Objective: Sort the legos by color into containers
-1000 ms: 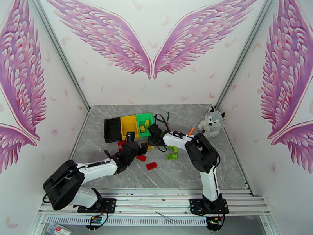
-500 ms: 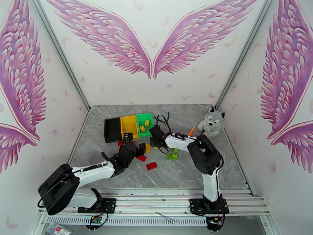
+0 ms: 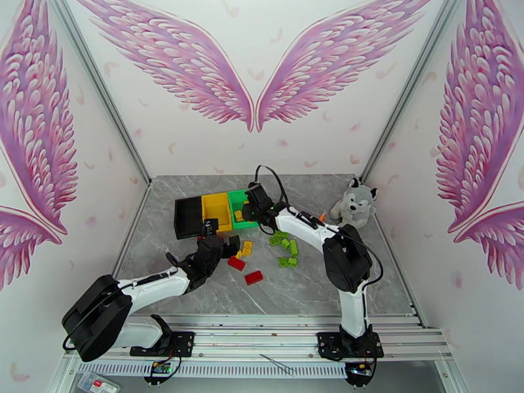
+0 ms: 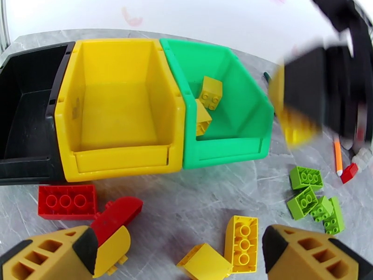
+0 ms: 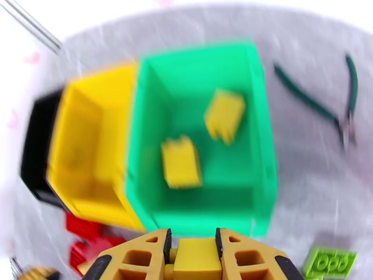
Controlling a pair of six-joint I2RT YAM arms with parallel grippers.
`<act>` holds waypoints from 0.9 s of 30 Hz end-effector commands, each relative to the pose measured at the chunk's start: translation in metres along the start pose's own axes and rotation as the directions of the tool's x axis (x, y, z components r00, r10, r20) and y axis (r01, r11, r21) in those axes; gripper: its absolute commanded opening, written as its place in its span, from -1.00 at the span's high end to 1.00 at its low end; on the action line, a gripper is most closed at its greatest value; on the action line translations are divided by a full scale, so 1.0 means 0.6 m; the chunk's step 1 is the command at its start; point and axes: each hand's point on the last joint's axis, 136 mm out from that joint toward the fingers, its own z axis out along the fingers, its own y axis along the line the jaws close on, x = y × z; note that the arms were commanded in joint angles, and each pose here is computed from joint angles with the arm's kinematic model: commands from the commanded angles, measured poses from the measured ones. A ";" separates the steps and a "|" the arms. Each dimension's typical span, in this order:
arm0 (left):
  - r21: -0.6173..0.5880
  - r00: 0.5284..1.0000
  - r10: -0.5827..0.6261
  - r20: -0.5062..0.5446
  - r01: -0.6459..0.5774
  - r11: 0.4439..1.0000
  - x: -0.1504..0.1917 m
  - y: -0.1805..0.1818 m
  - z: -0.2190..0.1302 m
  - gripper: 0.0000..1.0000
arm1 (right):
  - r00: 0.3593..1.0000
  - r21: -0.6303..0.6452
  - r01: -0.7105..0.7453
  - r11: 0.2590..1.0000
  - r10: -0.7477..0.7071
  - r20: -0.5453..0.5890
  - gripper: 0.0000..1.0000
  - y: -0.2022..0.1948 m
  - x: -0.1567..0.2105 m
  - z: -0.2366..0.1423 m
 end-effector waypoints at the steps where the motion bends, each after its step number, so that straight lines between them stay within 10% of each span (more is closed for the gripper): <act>1: 0.010 1.000 -0.013 -0.002 0.013 1.000 -0.020 0.001 -0.009 -0.98 | 0.998 0.046 0.036 0.998 -0.034 -0.049 0.44 -0.022 -0.001 0.040; 10: -0.001 0.999 -0.043 0.009 0.043 0.999 -0.009 0.038 -0.046 -0.97 | 0.999 0.062 0.041 0.997 -0.038 -0.038 -0.13 -0.034 -0.045 0.068; 27: -0.108 0.994 -0.106 -0.016 0.104 0.989 0.022 0.089 -0.045 -0.98 | 0.977 -0.108 0.138 0.984 -0.154 -0.150 -0.11 0.017 0.113 -0.055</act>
